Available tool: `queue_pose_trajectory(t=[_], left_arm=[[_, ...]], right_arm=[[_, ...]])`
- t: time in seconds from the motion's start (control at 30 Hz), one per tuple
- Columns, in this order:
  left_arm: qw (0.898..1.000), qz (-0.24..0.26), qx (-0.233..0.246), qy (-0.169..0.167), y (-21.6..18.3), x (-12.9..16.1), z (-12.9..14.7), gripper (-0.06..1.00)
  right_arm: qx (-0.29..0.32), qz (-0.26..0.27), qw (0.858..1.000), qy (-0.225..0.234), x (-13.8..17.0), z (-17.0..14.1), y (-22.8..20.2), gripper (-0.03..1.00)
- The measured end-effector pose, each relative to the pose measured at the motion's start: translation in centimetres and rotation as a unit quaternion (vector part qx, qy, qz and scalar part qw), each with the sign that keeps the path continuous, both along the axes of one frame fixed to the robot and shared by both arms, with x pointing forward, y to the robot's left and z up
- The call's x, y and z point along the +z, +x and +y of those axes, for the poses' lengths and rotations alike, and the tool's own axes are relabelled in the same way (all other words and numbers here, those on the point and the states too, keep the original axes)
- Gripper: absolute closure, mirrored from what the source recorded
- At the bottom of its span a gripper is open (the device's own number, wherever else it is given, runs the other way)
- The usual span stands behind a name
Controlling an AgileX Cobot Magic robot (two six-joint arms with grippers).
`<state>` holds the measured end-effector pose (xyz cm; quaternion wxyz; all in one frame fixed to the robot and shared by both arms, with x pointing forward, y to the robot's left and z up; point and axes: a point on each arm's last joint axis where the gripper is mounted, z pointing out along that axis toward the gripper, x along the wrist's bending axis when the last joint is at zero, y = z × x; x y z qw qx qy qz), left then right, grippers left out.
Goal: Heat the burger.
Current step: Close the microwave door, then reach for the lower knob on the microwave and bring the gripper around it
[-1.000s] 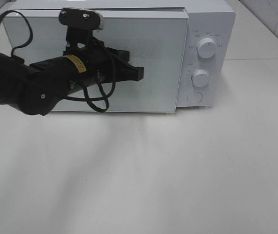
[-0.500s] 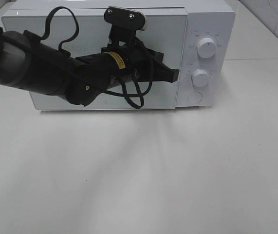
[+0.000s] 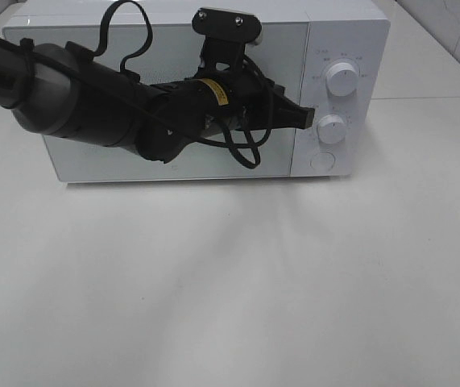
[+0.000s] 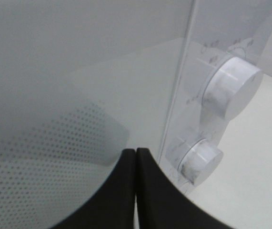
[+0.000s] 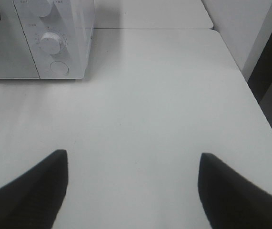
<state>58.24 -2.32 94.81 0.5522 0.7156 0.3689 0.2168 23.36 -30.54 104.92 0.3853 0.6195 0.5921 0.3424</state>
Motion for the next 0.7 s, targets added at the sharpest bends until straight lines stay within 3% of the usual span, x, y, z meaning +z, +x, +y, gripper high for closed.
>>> queue_pose_trajectory(t=[0.17,0.23,0.33,0.4,0.43,0.5,0.53,0.57,0.6,0.63,0.7], left_arm=[[1.000,0.017,-0.019,0.004,-1.6,0.5,-1.4,0.94],[0.997,0.050,-0.052,0.032,-4.0,0.7,-2.9,0.94],[0.996,0.056,-0.058,0.038,-4.4,0.9,-3.1,0.94],[0.992,0.080,-0.075,0.061,-5.7,1.4,-3.5,0.81],[0.992,0.080,-0.075,0.061,-5.7,1.4,-3.5,0.81],[0.986,0.113,-0.084,0.089,-6.6,1.6,-3.3,0.52],[0.986,0.113,-0.084,0.089,-6.6,1.6,-3.3,0.52],[0.981,0.140,-0.085,0.104,-7.1,1.7,-3.1,0.27],[0.981,0.140,-0.085,0.104,-7.1,1.7,-3.1,0.27],[0.973,0.179,-0.081,0.121,-7.6,1.5,-2.7,0.07],[0.967,0.201,-0.079,0.132,-7.9,1.4,-2.4,0.02]], right_arm=[[0.000,0.000,1.000,0.000,0.0,0.0,0.0,0.28],[0.000,0.000,1.000,0.000,0.0,0.0,0.0,0.28],[0.000,0.000,1.000,0.000,0.0,0.0,0.0,0.28],[0.000,0.000,1.000,0.000,0.0,0.0,0.0,0.28],[0.000,0.000,1.000,0.000,0.0,0.0,0.0,0.28],[0.000,0.000,1.000,0.000,0.0,0.0,0.0,0.28],[0.000,0.000,1.000,0.000,0.0,0.0,0.0,0.28],[0.000,0.000,1.000,0.000,0.0,0.0,0.0,0.28],[0.000,0.000,1.000,0.000,0.0,0.0,0.0,0.28],[0.000,0.000,1.000,0.000,0.0,0.0,0.0,0.28],[0.000,0.000,1.000,0.000,0.0,0.0,0.0,0.28]])
